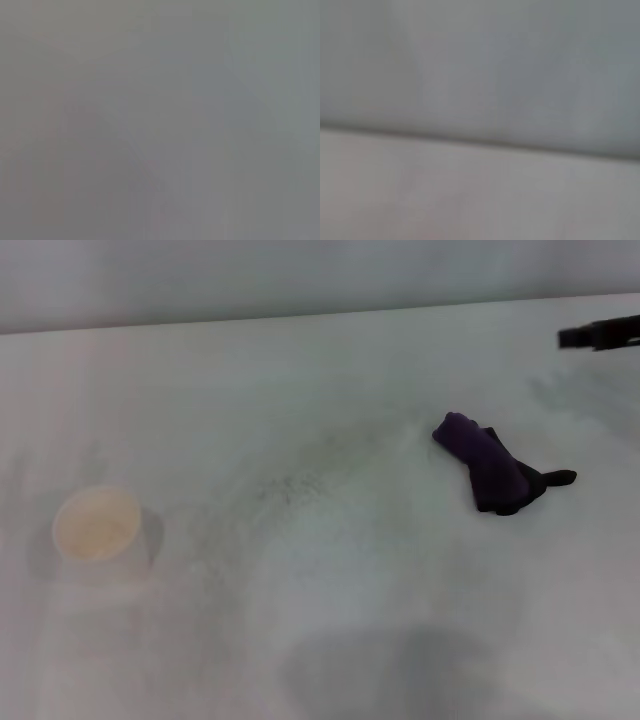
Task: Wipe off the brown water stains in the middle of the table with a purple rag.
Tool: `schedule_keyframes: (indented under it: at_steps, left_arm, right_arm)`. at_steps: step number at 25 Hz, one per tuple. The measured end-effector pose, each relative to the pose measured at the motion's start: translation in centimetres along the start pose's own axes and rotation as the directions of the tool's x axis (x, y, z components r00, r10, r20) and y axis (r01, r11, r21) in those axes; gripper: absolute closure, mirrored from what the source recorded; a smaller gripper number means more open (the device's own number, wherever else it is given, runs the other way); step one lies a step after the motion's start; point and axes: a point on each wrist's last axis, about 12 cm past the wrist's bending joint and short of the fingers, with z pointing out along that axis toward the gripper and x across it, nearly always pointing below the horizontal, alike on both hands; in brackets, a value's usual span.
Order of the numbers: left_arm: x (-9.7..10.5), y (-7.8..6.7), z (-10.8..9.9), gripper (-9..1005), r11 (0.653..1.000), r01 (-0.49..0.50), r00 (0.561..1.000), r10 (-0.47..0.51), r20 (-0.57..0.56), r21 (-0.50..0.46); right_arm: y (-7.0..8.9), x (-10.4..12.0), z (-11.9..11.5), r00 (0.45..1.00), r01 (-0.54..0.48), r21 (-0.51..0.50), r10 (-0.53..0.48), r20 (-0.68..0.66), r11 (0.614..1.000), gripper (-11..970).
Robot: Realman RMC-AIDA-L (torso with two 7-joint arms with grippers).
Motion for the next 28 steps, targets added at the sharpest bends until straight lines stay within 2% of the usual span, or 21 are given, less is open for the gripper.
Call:
schedule_keyframes:
  at_steps: [4, 8, 13, 16, 19, 23, 28]
  left_arm:
    - [-0.1, -0.1, 0.2, 103, 1.0, 0.001, 1.0, -0.001, 0.012, -0.009]
    - [-0.2, 0.2, 0.3, 103, 0.998, 0.006, 1.0, -0.005, 0.02, -0.063]
    - [0.0, 0.1, 0.5, 103, 0.997, -0.001, 1.0, 0.001, 0.008, -0.082]
    - [0.1, -0.2, 0.7, 103, 0.997, 0.003, 1.0, -0.002, 0.006, -0.078]
    - [0.1, -0.6, 1.0, 103, 0.998, 0.011, 1.0, -0.011, 0.003, -0.068]
    - [0.2, -0.9, 1.2, 103, 0.998, 0.021, 1.0, -0.021, 0.0, -0.062]
    - [0.2, -1.1, 1.3, 103, 0.998, 0.029, 1.0, -0.029, -0.004, -0.058]
  right_arm:
    - [-2.4, 1.9, -1.3, 0.982, -0.013, -0.026, 0.018, 0.188, 1.0, 608]
    - [-4.0, 4.2, -1.4, 0.939, -0.016, -0.033, 0.027, 0.344, 0.999, 610]
    - [-4.8, 6.6, -1.3, 0.873, 0.035, 0.067, -0.063, 0.483, 0.997, 609]
    - [-4.8, 8.6, -1.1, 0.826, 0.045, 0.159, -0.126, 0.55, 0.986, 608]
    - [-4.3, 11.0, -1.0, 0.754, 0.021, 0.258, -0.185, 0.631, 0.966, 607]
    - [-3.5, 12.7, -1.2, 0.669, 0.011, 0.383, -0.291, 0.684, 0.924, 608]
    - [-3.4, 13.2, -1.3, 0.662, 0.015, 0.425, -0.328, 0.674, 0.905, 609]
